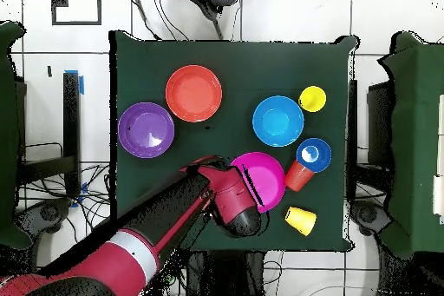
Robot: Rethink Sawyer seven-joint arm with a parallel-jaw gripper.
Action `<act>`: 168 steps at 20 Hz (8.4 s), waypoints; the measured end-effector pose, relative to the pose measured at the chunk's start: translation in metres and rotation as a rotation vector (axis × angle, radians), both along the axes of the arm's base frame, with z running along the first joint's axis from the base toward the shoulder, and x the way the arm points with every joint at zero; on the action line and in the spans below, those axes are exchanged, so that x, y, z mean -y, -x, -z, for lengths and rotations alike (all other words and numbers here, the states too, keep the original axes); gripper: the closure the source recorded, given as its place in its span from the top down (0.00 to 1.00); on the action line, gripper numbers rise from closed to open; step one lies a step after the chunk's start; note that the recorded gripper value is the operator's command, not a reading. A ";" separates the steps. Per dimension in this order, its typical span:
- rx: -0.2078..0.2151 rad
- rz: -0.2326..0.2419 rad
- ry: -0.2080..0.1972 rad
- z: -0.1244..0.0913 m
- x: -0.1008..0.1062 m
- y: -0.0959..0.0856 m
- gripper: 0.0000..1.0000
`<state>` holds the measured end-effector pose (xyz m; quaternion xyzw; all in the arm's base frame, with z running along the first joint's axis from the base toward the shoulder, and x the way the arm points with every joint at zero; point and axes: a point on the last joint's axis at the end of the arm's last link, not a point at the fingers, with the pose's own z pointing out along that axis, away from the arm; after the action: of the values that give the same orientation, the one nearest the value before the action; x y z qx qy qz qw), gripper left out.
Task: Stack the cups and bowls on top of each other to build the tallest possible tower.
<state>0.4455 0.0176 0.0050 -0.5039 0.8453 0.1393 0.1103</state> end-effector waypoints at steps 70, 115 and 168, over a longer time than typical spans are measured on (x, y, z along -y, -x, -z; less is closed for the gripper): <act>-0.055 0.336 -0.026 0.027 0.016 0.009 1.00; -0.223 0.063 0.115 0.046 -0.010 0.064 0.00; -0.014 -0.017 0.252 -0.125 0.169 -0.106 0.00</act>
<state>0.5514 -0.1514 0.1302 -0.5198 0.8526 0.0364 0.0393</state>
